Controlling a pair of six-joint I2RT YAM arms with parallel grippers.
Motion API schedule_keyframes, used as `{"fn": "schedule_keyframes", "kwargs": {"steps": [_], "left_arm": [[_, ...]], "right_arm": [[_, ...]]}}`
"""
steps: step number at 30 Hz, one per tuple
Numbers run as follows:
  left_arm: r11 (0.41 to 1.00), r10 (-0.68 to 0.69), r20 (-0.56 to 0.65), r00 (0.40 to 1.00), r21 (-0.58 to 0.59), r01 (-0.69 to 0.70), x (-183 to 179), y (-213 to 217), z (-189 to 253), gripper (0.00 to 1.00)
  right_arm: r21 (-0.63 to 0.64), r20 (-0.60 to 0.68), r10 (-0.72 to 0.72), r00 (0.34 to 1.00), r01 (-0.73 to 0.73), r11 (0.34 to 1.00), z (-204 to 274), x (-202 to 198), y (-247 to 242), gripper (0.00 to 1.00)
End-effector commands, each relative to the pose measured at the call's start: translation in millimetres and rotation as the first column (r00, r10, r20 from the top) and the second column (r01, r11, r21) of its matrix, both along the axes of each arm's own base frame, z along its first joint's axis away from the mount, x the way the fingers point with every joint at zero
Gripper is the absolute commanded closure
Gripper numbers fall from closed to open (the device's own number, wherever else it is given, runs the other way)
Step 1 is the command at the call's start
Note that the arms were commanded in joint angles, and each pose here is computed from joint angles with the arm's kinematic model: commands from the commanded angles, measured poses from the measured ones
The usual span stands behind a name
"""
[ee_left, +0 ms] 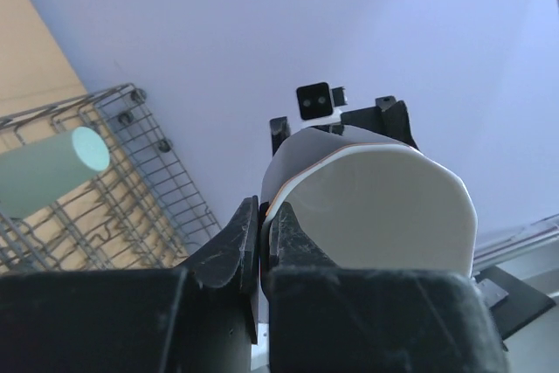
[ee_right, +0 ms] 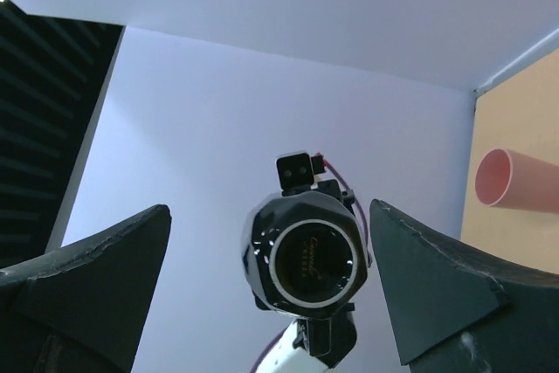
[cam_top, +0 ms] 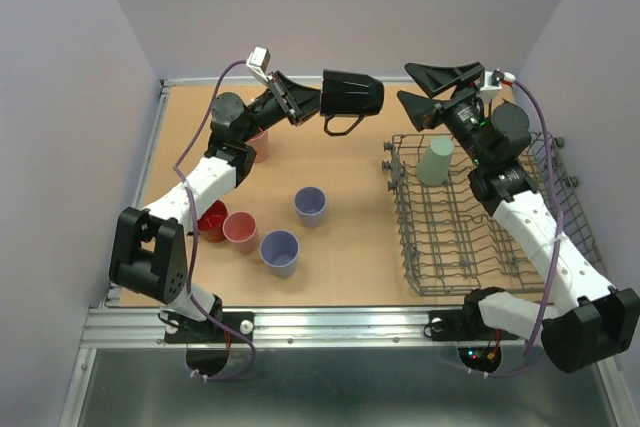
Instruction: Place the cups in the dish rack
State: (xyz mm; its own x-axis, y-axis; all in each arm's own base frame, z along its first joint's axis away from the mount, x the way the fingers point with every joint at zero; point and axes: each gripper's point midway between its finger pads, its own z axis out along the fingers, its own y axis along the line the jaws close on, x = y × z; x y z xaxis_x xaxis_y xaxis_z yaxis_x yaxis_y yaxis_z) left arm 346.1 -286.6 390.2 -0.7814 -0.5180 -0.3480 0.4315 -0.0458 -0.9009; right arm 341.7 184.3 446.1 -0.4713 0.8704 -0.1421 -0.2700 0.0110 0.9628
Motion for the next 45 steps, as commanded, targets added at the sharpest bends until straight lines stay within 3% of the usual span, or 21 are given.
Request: {"fn": "schedule_keyframes", "kwargs": {"steps": [1, 5, 11, 25, 34, 45], "left_arm": [[0.977, -0.025, 0.222, 0.975, -0.202, 0.071, -40.3, 12.4, 74.5, 1.00], [0.971, -0.034, 0.212, 0.977, -0.224, 0.082, -41.6, 10.6, 72.6, 1.00], [0.973, -0.026, 0.189, 0.982, -0.223, 0.068, -40.3, 8.9, 62.6, 1.00], [0.964, 0.032, 0.091, 0.995, -0.266, -0.007, -27.8, 15.6, 44.7, 1.00], [0.976, 0.128, 0.036, 0.991, -0.181, -0.119, -8.8, 12.7, 40.7, 1.00], [0.977, 0.183, -0.028, 0.983, -0.107, -0.185, -0.8, 13.4, 23.9, 1.00]], "right_arm": [[0.044, 0.065, 0.046, 0.997, -0.049, 0.998, 17.6, -9.7, 20.4, 0.00], [0.017, 0.026, 0.073, 0.997, -0.073, 0.997, 3.5, -5.2, 44.9, 0.00], [0.035, 0.065, 0.116, 0.991, -0.119, 0.992, 13.0, -10.7, 67.2, 0.00], [0.218, 0.168, 0.162, 0.972, -0.197, 0.956, 39.1, -24.8, 69.5, 0.00], [0.068, 0.145, 0.185, 0.972, -0.197, 0.978, 35.1, -18.4, 96.8, 0.00], [0.009, 0.101, 0.153, 0.983, -0.155, 0.988, 21.1, -7.8, 108.7, 0.00]]}}
